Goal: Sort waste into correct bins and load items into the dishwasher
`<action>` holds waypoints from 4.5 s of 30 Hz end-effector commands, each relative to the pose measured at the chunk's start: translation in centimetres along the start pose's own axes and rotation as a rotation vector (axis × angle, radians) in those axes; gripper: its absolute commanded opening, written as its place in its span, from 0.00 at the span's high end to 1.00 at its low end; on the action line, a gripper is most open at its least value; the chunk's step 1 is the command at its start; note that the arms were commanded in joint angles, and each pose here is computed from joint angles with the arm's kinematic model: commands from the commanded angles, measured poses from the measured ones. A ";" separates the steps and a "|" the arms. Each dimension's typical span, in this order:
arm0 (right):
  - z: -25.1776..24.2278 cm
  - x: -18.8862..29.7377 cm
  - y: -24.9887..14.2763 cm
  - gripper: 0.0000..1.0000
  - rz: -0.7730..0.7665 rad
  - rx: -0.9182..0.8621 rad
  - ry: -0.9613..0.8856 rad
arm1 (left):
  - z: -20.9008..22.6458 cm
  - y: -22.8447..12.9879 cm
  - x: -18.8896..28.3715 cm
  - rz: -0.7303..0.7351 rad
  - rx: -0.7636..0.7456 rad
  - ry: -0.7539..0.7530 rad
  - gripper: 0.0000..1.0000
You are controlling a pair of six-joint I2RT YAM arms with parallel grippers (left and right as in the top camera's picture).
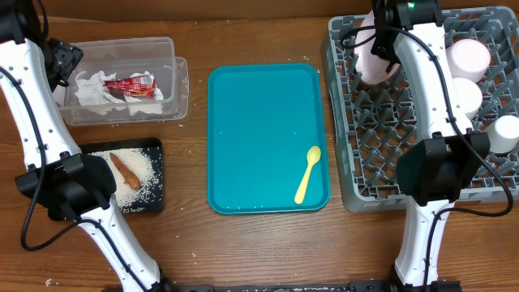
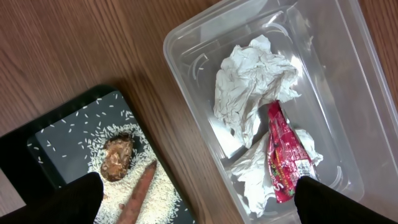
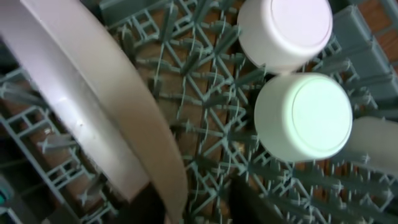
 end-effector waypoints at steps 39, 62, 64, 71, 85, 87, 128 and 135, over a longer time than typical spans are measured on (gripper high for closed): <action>9.3 6.8 -15.1 0.00 0.365 0.189 0.747 | -0.2 -0.3 0.2 -0.001 -0.010 -0.007 0.00; 12.4 2.7 -19.8 0.12 0.272 0.253 0.506 | -0.2 -0.3 0.2 -0.001 -0.010 -0.007 0.00; 12.4 2.8 -19.9 0.12 0.281 0.253 0.510 | -0.2 -0.3 0.2 -0.001 -0.010 -0.007 0.00; 12.9 1.7 -20.9 0.14 0.299 0.220 0.513 | -0.2 -0.3 0.2 -0.001 -0.011 -0.008 0.00; 13.6 -1.5 -24.7 0.21 0.359 0.195 0.542 | -0.2 -0.3 0.2 -0.001 -0.011 -0.008 0.00; 13.5 -1.6 -24.6 0.24 0.351 0.193 0.526 | -0.2 -0.3 0.2 -0.001 -0.011 -0.008 0.00; 10.5 9.2 -13.5 0.96 0.150 0.242 0.536 | -0.2 -0.3 0.2 -0.001 -0.010 -0.007 0.00; 6.1 11.9 -9.8 0.87 0.068 0.244 0.546 | -0.2 -0.3 0.2 -0.001 -0.011 -0.008 0.00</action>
Point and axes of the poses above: each gripper's point midway between its finger pads, its own x axis back along the fingers, its own z axis along the line the jaws close on, y = z × x, the point moved 10 cm from there along x, back along the fingers, and after that the axes turned 15 degrees about x, right-handed, at the moved point
